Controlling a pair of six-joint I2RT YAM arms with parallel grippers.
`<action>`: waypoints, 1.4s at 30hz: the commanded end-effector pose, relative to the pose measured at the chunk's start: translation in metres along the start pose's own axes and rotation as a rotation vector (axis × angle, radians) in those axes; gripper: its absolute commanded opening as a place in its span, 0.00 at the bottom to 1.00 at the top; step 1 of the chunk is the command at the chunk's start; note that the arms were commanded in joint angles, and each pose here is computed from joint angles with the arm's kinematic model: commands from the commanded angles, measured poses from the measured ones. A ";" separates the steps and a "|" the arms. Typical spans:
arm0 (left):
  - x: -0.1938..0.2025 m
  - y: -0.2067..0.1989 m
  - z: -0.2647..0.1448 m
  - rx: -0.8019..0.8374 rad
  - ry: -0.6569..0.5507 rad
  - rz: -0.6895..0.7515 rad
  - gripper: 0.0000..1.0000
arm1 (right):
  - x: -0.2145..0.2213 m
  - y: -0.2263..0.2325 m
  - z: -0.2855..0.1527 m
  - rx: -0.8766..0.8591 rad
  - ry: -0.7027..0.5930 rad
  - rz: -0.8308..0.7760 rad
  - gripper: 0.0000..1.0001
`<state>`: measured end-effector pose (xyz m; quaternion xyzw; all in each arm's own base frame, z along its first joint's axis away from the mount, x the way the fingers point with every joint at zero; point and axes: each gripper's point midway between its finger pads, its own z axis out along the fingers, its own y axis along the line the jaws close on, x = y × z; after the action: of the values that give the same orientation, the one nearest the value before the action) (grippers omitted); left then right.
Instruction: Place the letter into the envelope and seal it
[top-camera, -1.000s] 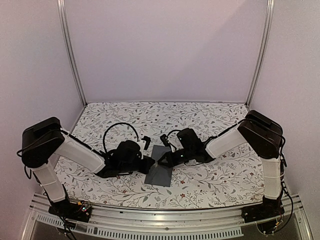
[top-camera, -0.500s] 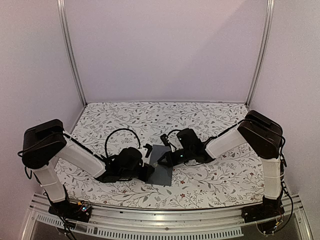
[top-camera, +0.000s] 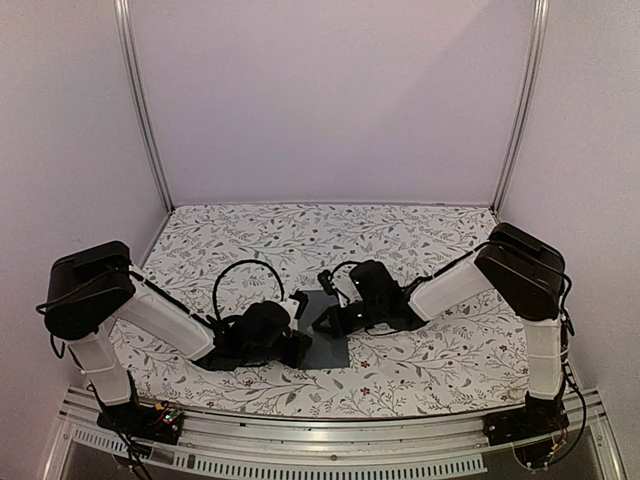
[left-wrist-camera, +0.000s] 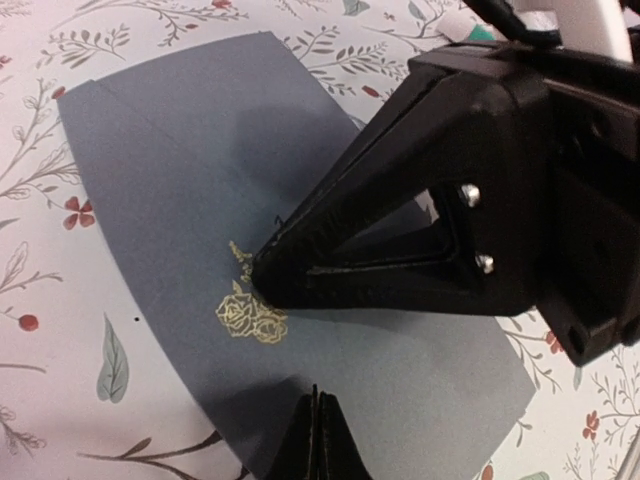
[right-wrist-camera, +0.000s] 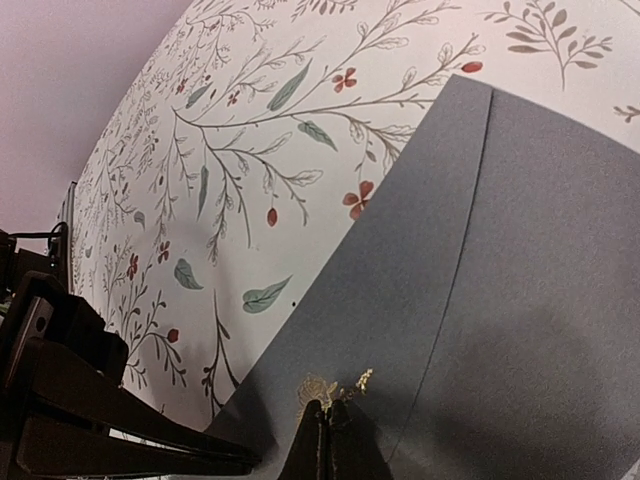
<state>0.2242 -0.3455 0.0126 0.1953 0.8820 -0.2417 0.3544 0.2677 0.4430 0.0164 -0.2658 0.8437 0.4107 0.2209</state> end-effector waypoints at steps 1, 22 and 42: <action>0.028 0.014 0.006 -0.071 0.087 0.018 0.00 | 0.035 0.011 0.001 0.042 0.095 -0.008 0.00; 0.030 0.011 0.009 -0.071 0.099 0.030 0.00 | 0.024 -0.030 0.004 0.288 0.077 -0.005 0.00; 0.030 0.011 0.008 -0.072 0.099 0.035 0.00 | 0.014 -0.064 0.012 0.363 0.086 0.006 0.00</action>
<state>0.2297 -0.3510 0.0119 0.1860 0.8840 -0.2332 0.3599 0.3033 0.4437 0.0154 -0.2400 0.8820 0.3052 0.2671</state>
